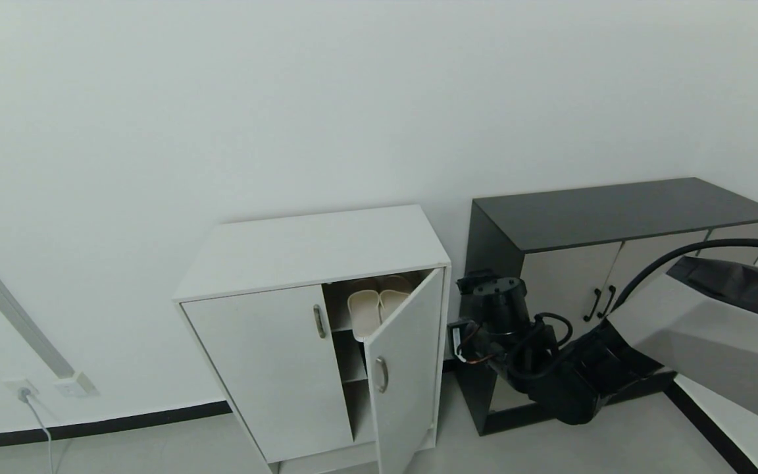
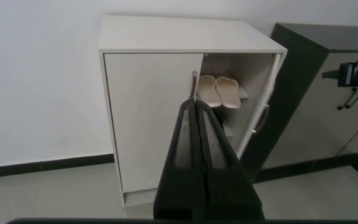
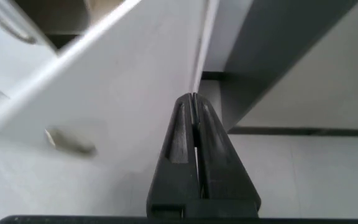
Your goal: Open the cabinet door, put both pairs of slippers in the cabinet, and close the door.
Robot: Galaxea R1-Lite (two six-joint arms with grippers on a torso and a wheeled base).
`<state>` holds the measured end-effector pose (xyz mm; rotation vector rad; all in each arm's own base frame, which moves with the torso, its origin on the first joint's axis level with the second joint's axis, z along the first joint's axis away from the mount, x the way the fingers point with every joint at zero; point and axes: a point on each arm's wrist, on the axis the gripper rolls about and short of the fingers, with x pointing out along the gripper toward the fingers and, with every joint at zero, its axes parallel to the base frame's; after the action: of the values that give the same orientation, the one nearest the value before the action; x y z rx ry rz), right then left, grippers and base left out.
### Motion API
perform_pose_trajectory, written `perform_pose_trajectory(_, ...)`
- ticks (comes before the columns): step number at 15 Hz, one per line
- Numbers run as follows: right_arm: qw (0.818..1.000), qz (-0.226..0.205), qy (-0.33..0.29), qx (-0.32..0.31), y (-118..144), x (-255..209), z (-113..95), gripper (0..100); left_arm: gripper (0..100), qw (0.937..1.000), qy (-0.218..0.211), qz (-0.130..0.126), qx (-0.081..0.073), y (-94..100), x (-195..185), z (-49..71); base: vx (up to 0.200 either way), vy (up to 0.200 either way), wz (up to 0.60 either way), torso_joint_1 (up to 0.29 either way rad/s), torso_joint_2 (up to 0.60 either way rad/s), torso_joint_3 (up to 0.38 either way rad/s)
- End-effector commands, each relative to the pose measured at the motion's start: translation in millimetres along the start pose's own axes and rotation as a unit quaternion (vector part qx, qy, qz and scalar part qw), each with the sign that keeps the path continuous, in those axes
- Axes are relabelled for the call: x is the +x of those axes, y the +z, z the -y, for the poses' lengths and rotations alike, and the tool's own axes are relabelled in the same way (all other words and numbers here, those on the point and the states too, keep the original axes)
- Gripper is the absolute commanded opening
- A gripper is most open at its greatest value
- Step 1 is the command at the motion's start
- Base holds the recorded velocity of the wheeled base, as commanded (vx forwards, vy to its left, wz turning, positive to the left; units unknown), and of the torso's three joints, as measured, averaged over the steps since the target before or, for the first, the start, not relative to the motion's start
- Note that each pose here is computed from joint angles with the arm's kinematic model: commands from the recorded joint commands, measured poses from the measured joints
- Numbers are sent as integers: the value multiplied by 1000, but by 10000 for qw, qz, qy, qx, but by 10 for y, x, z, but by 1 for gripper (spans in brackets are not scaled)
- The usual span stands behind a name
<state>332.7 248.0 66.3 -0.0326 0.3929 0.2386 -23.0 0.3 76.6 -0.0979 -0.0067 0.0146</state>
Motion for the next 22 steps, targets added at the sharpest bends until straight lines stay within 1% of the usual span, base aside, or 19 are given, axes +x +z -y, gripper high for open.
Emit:
perform_pose_trajectory(1,10000,35,26,-81,-1,-26,9,0,0,10000,3,-7,-1,0,1,0,0,0,0,0,0,0)
perform_pose_trajectory(5,9999,94,81,-95,-4,-28,-12,0,0,10000,3,-7,-1,0,1,0,0,0,0,0,0,0)
perform_pose_trajectory(7,9997,135,167,-102,-5,-40,-84,0,0,10000,2,1,-2,0,0,0,0,0,600,2,0,5)
perform_pose_trajectory(11,9992,213,319,-72,-41,-62,-93,0,0,10000,3,-7,-1,0,1,0,0,0,600,2,5,-1)
perform_pose_trajectory(15,9985,380,367,-164,-72,-60,-63,0,0,10000,3,-7,-1,0,1,0,0,0,0,0,0,0)
perform_pose_trajectory(17,9985,331,405,-183,-139,-79,-44,0,0,10000,3,-7,-1,0,1,0,0,0,0,0,0,0)
perform_pose_trajectory(19,9953,300,894,-227,-254,-205,10,0,0,10000,11,-6,-1,0,1,0,0,0,0,0,0,0)
perform_pose_trajectory(20,9925,335,1116,-358,-323,-279,44,0,0,10000,17,3,-9,0,0,-1,0,0,0,0,0,0)
perform_pose_trajectory(21,9913,391,1190,-396,-345,-303,55,0,0,10000,18,-5,-17,0,1,-1,0,0,0,0,0,0)
perform_pose_trajectory(22,9891,438,1339,-427,-439,-374,92,0,0,10000,18,-5,-17,0,1,-1,0,0,0,0,0,0)
